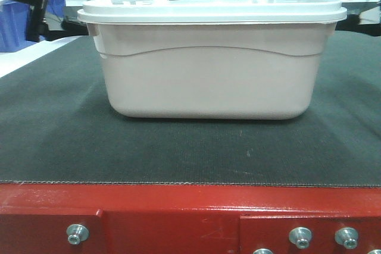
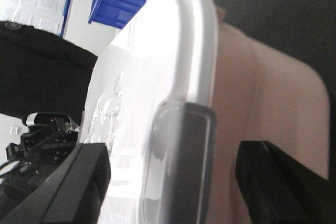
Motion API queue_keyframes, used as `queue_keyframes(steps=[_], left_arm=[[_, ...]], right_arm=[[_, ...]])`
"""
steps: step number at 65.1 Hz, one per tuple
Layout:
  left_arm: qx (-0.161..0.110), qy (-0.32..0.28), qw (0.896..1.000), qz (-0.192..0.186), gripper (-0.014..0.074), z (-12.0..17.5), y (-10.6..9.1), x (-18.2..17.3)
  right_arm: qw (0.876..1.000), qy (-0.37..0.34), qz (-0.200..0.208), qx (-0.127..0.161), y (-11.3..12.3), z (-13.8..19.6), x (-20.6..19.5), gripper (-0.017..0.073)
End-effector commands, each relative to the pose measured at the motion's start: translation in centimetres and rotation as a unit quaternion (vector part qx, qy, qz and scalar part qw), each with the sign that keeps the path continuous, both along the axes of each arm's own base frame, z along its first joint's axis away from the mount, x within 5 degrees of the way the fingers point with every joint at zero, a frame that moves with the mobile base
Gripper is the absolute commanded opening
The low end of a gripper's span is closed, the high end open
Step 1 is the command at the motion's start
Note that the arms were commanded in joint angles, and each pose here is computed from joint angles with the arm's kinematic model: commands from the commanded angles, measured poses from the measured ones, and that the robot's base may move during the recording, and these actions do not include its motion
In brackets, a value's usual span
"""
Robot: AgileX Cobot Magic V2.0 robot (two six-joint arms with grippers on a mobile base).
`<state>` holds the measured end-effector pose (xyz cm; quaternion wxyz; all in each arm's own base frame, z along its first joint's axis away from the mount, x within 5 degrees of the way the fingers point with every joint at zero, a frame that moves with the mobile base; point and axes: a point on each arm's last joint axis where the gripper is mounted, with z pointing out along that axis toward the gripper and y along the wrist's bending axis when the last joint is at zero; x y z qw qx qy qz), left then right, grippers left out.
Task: Grab white bin and place on right shelf
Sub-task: 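Close both grippers on the lid handles at opposite ends of the bin, then lift the pink bin off the table with both grippers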
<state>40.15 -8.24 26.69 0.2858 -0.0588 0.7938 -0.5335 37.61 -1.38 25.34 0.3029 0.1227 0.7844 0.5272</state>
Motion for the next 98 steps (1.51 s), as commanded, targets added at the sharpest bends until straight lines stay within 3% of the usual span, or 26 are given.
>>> queue_keyframes(steps=[1,37,44,51,61,75,85,98], left_arm=[[-0.041,-0.043,0.998,-0.005,0.0494,3.4,-0.6,-0.5],[-0.043,-0.043,0.998,-0.008,0.0492,3.5,-0.7,-0.5],[-0.043,-0.043,0.998,-0.008,0.0482,3.5,-0.7,-0.5],[-0.043,-0.043,0.998,-0.008,0.0402,3.5,-0.7,-0.5],[-0.043,-0.043,0.998,-0.008,0.0185,3.5,-0.7,-0.5],[-0.044,-0.044,0.998,-0.01,-0.0132,3.5,-0.8,-0.6],[-0.044,-0.044,0.998,-0.01,-0.0126,3.5,-0.8,-0.6],[-0.099,-0.06,0.993,-0.026,-0.0126,4.5,-1.0,-0.8]], right_arm=[[0.998,-0.06,0.002,0.019,0.8,3.2,0.0,0.0594],[0.998,-0.058,0.008,0.014,1.9,3.1,0.1,0.0591],[0.998,-0.059,0.012,0.016,2.0,3.1,0.1,0.0521],[0.998,-0.059,0.012,0.016,2.0,3.1,0.1,0.0357],[0.998,-0.059,0.012,0.016,2.0,3.1,0.1,0.0168],[0.998,-0.059,0.016,0.018,2.0,3.2,0.0,0.0119],[0.998,-0.061,0.015,0.025,2.0,3.3,0.0,0.0119],[0.993,-0.087,0.032,0.075,2.3,4.8,0.0,0.0119]])
